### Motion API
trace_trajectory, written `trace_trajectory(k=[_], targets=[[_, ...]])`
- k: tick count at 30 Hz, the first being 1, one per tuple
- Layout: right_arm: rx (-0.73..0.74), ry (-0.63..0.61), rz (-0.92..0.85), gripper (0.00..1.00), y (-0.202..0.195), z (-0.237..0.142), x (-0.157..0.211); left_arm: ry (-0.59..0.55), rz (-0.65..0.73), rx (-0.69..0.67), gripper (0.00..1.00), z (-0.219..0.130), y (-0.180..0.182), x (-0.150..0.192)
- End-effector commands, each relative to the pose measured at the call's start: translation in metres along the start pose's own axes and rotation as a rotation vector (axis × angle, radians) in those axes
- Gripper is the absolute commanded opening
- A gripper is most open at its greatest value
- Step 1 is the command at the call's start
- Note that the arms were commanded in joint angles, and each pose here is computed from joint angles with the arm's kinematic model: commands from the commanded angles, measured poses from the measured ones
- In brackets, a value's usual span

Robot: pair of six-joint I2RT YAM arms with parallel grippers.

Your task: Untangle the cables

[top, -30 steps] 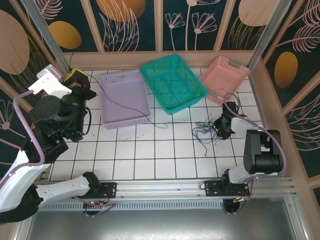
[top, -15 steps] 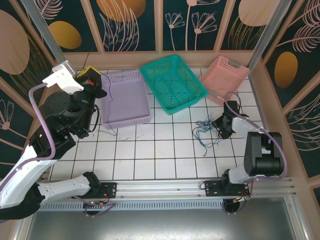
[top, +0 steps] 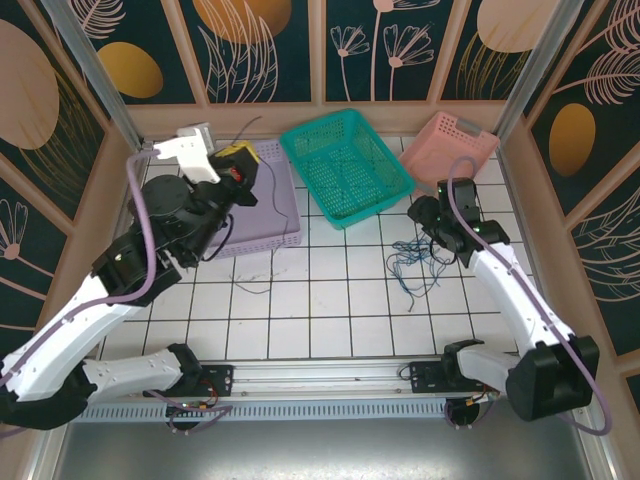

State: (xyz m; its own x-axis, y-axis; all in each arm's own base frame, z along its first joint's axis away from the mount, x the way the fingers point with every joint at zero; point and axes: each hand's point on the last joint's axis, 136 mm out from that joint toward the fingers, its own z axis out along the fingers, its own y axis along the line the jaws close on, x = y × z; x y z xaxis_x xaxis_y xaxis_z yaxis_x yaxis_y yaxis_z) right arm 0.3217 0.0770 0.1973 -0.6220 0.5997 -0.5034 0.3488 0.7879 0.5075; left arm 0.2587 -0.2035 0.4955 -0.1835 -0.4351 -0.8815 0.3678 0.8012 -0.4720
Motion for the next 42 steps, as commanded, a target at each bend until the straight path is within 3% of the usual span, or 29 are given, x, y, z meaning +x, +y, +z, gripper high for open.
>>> trace_trajectory(k=[1,6,9,12,18,28,31,38,39,42], targets=[[-0.286,-0.041,-0.137,0.63,0.063,-0.041,-0.001,0.073,-0.017,0.122,0.0,0.012,-0.025,0.02],[-0.728,-0.054,-0.336,0.62,0.146,-0.119,0.029,0.141,-0.047,0.142,0.0,0.033,-0.035,0.044],[-0.861,-0.03,-0.454,0.65,0.168,-0.144,0.063,0.174,-0.056,0.128,0.0,0.044,-0.039,0.052],[-0.941,-0.094,-0.565,0.7,0.177,-0.157,0.093,0.193,-0.074,0.137,0.0,0.052,-0.045,0.055],[-0.968,-0.205,-0.664,0.75,0.207,-0.156,0.114,0.224,-0.097,0.151,0.0,0.058,-0.053,0.059],[-0.854,-0.316,-0.591,0.7,0.239,-0.134,0.083,0.234,-0.11,0.155,0.0,0.059,-0.053,0.064],[-0.879,-0.326,-0.587,0.56,0.254,-0.138,0.078,0.238,-0.107,0.154,0.0,0.06,-0.053,0.066],[-0.84,-0.292,-0.571,0.04,0.255,-0.139,0.074,0.234,-0.098,0.139,0.0,0.063,-0.05,0.066],[-0.837,-0.285,-0.571,0.0,0.253,-0.14,0.075,0.233,-0.098,0.135,0.0,0.063,-0.049,0.066],[-0.838,-0.269,-0.57,0.0,0.249,-0.144,0.076,0.228,-0.101,0.122,0.0,0.065,-0.045,0.065]])
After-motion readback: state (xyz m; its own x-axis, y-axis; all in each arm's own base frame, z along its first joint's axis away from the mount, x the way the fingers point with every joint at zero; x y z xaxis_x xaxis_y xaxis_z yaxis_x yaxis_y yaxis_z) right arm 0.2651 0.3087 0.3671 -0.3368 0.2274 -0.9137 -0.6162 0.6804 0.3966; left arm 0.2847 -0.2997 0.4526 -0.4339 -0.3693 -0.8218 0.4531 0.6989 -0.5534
